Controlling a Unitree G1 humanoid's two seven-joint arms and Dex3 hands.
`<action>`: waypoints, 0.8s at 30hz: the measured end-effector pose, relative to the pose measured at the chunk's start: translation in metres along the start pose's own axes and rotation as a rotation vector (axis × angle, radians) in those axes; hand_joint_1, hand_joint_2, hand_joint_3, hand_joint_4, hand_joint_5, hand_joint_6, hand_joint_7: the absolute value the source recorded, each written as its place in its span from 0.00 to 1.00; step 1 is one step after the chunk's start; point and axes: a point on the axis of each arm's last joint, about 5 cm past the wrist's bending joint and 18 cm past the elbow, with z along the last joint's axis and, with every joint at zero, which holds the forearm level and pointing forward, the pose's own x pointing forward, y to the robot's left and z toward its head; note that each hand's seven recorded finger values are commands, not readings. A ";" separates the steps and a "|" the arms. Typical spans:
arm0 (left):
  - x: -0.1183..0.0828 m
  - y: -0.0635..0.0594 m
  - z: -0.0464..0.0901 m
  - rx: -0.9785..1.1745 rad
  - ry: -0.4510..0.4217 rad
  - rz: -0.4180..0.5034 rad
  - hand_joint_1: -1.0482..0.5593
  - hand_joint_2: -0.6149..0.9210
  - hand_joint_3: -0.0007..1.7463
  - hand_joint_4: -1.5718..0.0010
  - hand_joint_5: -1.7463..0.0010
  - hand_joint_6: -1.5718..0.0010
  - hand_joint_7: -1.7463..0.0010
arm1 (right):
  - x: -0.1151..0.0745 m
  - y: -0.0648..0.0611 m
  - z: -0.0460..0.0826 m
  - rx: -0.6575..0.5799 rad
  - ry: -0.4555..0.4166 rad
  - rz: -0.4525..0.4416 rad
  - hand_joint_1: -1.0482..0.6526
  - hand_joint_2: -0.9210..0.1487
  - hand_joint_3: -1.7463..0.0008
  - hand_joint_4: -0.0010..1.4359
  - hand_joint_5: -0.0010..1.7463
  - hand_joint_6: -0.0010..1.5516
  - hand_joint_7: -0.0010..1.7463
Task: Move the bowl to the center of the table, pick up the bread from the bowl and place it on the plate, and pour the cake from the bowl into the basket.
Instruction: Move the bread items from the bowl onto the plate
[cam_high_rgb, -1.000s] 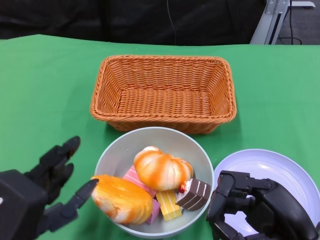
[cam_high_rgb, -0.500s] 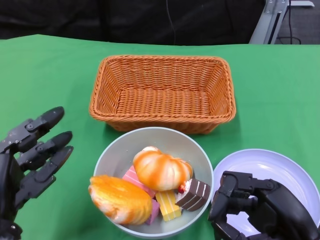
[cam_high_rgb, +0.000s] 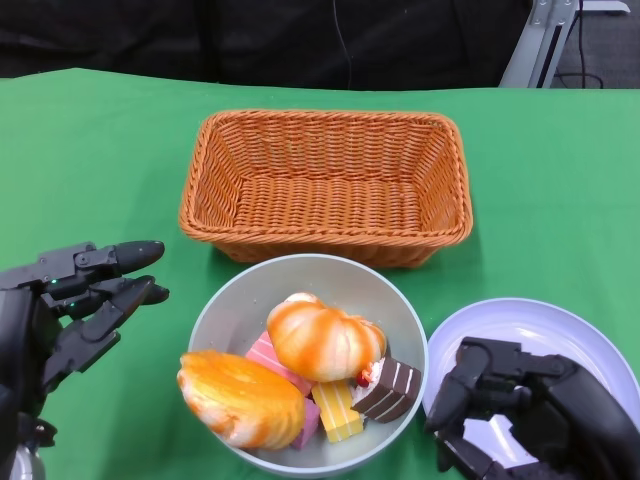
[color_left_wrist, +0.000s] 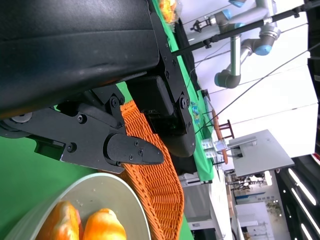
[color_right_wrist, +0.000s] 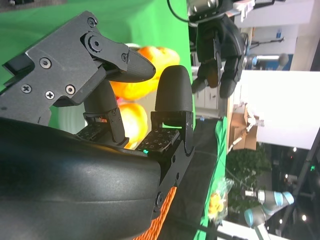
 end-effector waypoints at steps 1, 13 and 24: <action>0.001 0.000 -0.001 0.007 -0.002 0.003 0.54 1.00 0.14 0.49 0.31 0.28 0.81 | 0.000 -0.001 0.000 -0.003 0.000 -0.005 0.53 0.46 0.38 0.50 0.87 0.47 0.65; 0.000 -0.001 -0.009 0.014 0.006 0.052 0.54 1.00 0.16 0.51 0.22 0.50 0.43 | -0.002 -0.007 0.023 -0.057 -0.046 -0.029 0.43 0.19 0.74 0.39 0.81 0.39 0.50; -0.003 -0.004 -0.012 -0.010 0.016 0.062 0.55 1.00 0.17 0.52 0.22 0.51 0.42 | -0.003 0.003 0.067 -0.290 -0.056 -0.031 0.35 0.00 0.98 0.35 0.71 0.32 0.36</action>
